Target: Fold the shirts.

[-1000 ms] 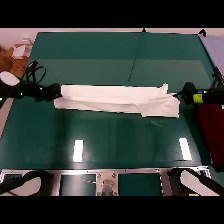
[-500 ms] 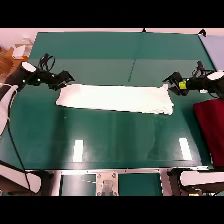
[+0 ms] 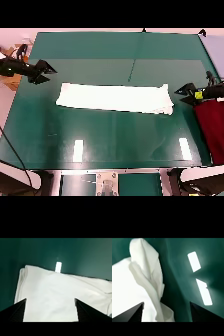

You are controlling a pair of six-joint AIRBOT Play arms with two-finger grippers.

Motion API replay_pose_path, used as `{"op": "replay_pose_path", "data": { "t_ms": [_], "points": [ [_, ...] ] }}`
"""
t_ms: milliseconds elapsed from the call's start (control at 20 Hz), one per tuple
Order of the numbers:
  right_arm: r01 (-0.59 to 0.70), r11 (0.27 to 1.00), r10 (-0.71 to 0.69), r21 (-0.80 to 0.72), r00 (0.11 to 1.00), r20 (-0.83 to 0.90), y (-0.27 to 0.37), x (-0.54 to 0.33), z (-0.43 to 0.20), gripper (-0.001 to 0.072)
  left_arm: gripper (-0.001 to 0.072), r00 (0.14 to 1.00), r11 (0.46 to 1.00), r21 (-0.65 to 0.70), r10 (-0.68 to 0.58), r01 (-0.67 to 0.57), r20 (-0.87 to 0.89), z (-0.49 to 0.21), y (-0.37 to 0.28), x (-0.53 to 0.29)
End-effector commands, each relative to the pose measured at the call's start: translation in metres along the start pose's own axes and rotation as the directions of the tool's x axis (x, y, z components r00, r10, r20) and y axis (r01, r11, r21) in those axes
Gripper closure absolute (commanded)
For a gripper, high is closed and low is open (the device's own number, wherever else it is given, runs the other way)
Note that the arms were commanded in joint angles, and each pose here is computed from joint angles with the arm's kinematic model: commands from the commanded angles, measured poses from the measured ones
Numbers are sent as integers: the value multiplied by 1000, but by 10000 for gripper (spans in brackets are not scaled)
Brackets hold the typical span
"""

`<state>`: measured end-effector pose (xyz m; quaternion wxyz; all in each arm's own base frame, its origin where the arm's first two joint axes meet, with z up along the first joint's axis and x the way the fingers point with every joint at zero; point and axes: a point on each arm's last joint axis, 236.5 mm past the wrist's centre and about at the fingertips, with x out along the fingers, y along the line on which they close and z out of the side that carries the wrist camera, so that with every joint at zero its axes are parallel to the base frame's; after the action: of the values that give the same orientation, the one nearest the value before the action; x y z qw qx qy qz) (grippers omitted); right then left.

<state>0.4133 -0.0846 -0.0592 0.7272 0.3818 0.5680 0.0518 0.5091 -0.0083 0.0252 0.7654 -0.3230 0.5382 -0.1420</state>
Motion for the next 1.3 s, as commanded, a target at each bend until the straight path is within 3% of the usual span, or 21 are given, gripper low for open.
{"op": "replay_pose_path", "data": {
  "t_ms": [0,150,300,350,400,550,600,650,800,1100,1250],
  "points": [
    [-133,990,130,-37,987,-92,7,24,-21,66,-13,999,999,-29,-19,17,-42,-8,0,-11],
    [-258,966,255,-20,963,-91,33,44,-17,66,-13,998,999,-31,-36,34,-59,-12,-5,-11],
    [-285,959,283,10,949,-135,38,69,-23,105,-13,996,999,-31,-46,44,-74,-15,-7,-11],
    [-284,959,284,22,947,-149,37,75,-25,202,-13,995,998,-32,-55,52,-78,-16,-9,-11],
    [-284,959,284,23,947,-153,36,78,-24,350,8,995,998,-33,-63,61,-82,-17,-11,-11],
    [-287,958,287,19,947,-148,41,74,-17,694,423,990,993,38,-106,109,-91,-20,-30,-4],
    [-293,956,291,9,945,-150,45,71,-15,695,594,987,989,66,-127,134,-99,-22,-42,1],
    [-302,953,300,8,941,-157,50,66,-13,696,683,983,983,93,-146,156,-107,-26,-55,7],
    [-335,942,326,-23,928,-181,78,39,-5,697,684,976,961,195,-171,195,-136,-42,-103,40],
    [-364,896,329,-252,929,-171,175,-48,-3,696,684,964,865,429,-205,260,-170,-130,-232,171],
    [-364,860,326,-356,931,-166,222,-79,-15,696,683,963,839,472,-228,270,-147,-181,-273,235]
  ]
}}
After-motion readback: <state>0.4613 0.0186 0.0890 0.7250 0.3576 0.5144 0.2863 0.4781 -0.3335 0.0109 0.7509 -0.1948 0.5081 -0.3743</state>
